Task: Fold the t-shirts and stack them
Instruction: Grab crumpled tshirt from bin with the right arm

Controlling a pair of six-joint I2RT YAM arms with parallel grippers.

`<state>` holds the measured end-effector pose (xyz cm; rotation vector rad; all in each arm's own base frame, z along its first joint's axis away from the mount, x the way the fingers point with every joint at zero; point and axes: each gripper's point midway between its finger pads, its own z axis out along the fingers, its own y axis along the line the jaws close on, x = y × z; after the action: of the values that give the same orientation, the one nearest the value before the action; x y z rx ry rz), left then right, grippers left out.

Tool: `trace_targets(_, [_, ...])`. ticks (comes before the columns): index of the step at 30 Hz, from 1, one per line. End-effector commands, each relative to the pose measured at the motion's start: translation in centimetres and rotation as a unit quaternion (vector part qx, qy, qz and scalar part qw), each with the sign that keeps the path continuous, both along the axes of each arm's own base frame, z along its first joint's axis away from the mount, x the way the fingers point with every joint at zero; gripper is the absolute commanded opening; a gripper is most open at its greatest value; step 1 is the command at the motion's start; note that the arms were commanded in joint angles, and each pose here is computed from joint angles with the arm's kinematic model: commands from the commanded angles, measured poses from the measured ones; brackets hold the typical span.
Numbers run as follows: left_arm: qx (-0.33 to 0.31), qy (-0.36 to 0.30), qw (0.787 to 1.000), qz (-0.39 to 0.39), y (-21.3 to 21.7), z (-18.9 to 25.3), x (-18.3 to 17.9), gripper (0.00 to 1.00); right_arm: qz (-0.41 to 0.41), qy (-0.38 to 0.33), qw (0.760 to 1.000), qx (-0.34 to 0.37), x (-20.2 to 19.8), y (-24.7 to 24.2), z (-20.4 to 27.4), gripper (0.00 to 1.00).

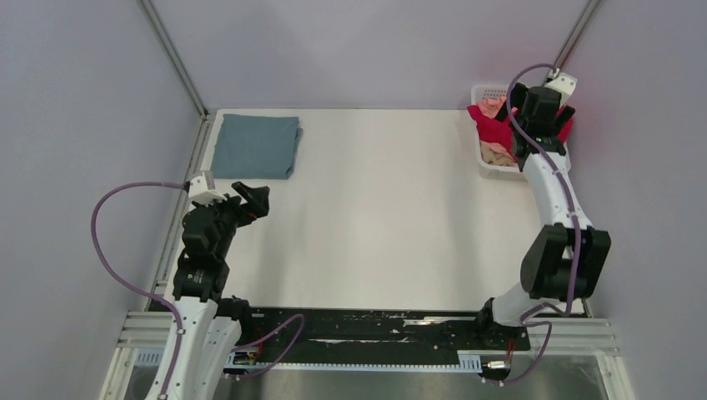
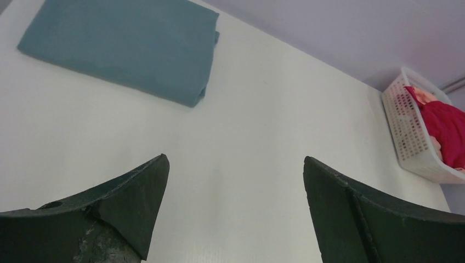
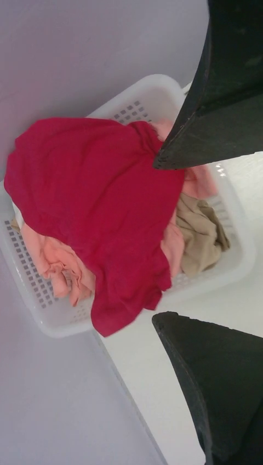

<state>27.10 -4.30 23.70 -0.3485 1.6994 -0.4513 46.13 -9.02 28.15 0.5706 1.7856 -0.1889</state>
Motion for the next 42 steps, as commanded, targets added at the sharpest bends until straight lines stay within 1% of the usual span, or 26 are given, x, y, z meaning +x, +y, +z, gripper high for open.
trace_targets(1, [0.001,0.003,0.999,0.051,1.7,-0.4,0.2,1.0,0.021,0.053,0.997,-0.047,5.4,-2.2,-1.7,1.0])
trace_targets(3, [0.003,0.007,0.998,0.055,1.9,-0.5,0.3,1.0,0.012,0.072,0.995,-0.063,8.0,-3.2,-2.9,1.0])
trace_targets(5, [0.004,0.009,0.998,0.061,2.1,-0.7,0.3,1.0,-0.008,0.087,0.993,-0.078,9.5,-4.6,-4.0,1.0])
trace_targets(8, [0.006,0.013,0.997,0.071,2.4,-0.9,0.4,1.0,-0.014,0.097,0.992,-0.082,11.8,-5.8,-5.8,0.99])
trace_targets(13, [0.01,0.023,0.996,0.082,2.8,-1.2,0.5,1.0,-0.042,0.132,0.984,-0.108,13.4,-7.7,-9.1,0.93])
trace_targets(16, [0.01,0.025,0.996,0.082,2.8,-1.3,0.5,1.0,-0.057,0.155,0.98,-0.113,13.3,-8.4,-10.8,0.87])
trace_targets(20, [0.01,0.029,0.996,0.083,2.9,-1.5,0.6,1.0,-0.06,0.164,0.98,-0.095,12.8,-8.9,-12.5,0.8])
trace_targets(23, [0.011,0.032,0.996,0.084,2.9,-1.6,0.6,1.0,-0.062,0.158,0.982,-0.08,12.7,-9.2,-12.5,0.64])
trace_targets(27, [0.01,0.033,0.996,0.085,2.9,-1.5,0.6,1.0,-0.063,0.146,0.984,-0.075,12.5,-9.2,-11.4,0.43])
trace_targets(28, [0.01,0.032,0.996,0.085,2.9,-1.5,0.6,1.0,-0.061,0.143,0.985,-0.076,12.5,-9.1,-11.0,0.32])
trace_targets(30, [0.01,0.033,0.996,0.085,2.9,-1.5,0.6,1.0,-0.061,0.136,0.986,-0.074,12.3,-9.2,-10.2,0.02])
trace_targets(31, [0.011,0.033,0.996,0.087,3.0,-1.6,0.6,1.0,-0.059,0.134,0.987,-0.072,12.2,-9.2,-10.0,0.0])
trace_targets(34, [0.011,0.035,0.995,0.09,3.1,-1.6,0.6,1.0,-0.045,0.127,0.989,-0.064,12.1,-9.0,-9.5,0.0])
trace_targets(36, [0.012,0.036,0.995,0.09,3.1,-1.5,0.6,1.0,-0.046,0.111,0.991,-0.066,12.1,-9.0,-7.8,0.0])
trace_targets(39, [0.011,0.036,0.995,0.09,3.1,-1.3,0.5,1.0,-0.031,0.053,0.996,-0.067,12.4,-8.3,-2.0,0.0])
trace_targets(42, [0.007,0.035,0.995,0.095,3.2,-1.2,0.3,1.0,-0.002,-0.029,0.998,-0.06,11.8,-6.7,5.5,0.0])
